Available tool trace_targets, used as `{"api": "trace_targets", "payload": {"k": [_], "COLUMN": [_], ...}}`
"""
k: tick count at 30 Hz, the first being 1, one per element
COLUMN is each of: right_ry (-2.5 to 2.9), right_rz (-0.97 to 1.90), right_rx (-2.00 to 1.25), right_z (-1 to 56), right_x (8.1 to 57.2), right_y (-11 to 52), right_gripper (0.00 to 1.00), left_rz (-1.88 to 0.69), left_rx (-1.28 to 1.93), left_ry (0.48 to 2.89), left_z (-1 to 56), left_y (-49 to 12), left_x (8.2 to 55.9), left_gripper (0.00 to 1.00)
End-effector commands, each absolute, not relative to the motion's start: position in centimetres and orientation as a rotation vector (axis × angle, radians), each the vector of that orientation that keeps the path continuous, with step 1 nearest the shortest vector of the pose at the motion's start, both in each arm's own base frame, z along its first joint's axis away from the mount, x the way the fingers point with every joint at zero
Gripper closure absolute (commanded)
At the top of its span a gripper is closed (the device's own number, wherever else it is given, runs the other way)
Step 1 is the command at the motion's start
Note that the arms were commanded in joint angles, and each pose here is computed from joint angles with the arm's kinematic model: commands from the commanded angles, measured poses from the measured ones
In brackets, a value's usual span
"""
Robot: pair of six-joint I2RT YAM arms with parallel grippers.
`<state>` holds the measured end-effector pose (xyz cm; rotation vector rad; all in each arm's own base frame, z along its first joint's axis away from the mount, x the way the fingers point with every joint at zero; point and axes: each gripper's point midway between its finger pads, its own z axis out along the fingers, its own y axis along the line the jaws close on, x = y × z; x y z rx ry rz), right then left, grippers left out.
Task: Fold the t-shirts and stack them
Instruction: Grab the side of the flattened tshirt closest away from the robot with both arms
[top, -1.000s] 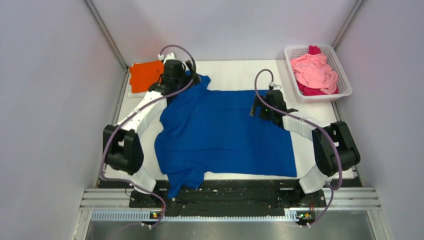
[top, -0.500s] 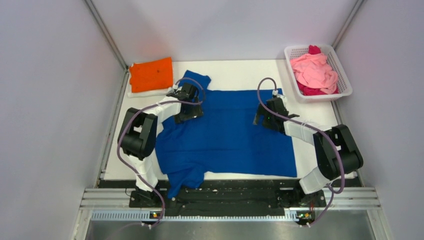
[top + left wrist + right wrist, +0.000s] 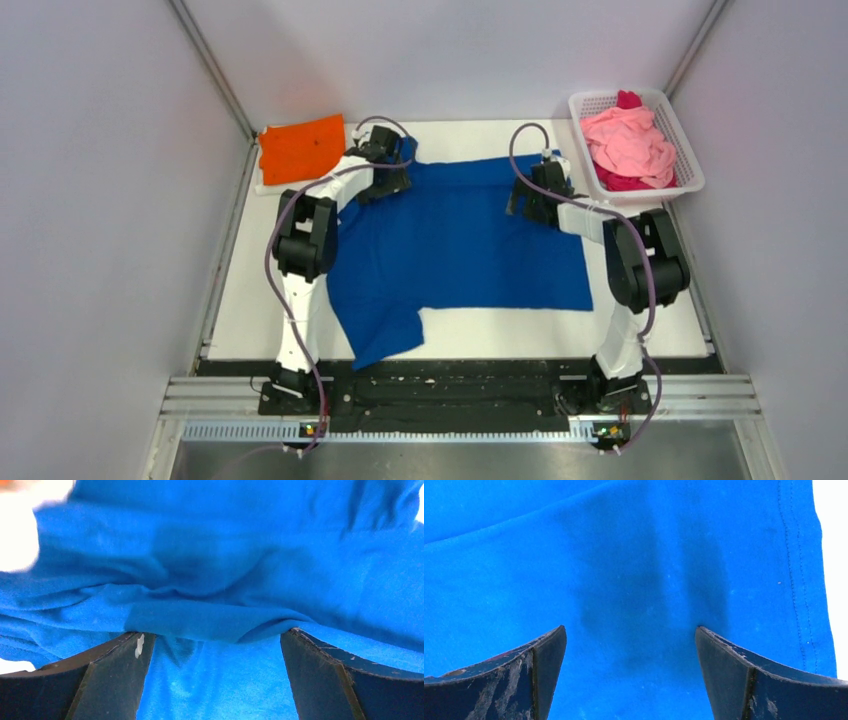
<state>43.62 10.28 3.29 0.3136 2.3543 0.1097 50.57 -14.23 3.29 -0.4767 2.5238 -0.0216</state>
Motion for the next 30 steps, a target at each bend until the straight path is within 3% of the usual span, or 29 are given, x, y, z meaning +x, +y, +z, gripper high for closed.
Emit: {"api": "trace_targets", "payload": {"k": [1, 7, 13, 19, 26, 30], "right_ry": [2.420, 2.387, 2.259, 2.120, 2.024, 1.956], "right_rz": [0.105, 0.123, 0.177, 0.254, 0.266, 0.328], "right_rx": [0.311, 0.267, 0.228, 0.315, 0.597, 0.660], "right_z": [0.9, 2.2, 9.3, 15.4, 13.5, 12.6], "right_x": [45.5, 48.2, 48.5, 42.8, 34.1, 31.7], "right_y": [9.0, 9.0, 9.3, 8.3, 5.2, 4.9], "right_gripper": [0.01, 0.01, 0.01, 0.01, 0.01, 0.01], "left_rz": [-0.067, -0.211, -0.302, -0.331, -0.334, -0.292], "left_rx": [-0.460, -0.358, -0.273, -0.267, -0.334, -0.359], "left_ry": [2.526, 2.451, 2.341, 2.361, 2.435, 2.505], "left_z": [1.7, 3.9, 11.6, 15.4, 13.9, 11.7], "left_y": [-14.3, -16.4, -17.7, -17.6, -15.8, -14.6], "left_x": [53.9, 56.7, 56.0, 46.7, 32.8, 25.4], "left_gripper": [0.01, 0.01, 0.01, 0.01, 0.01, 0.01]}}
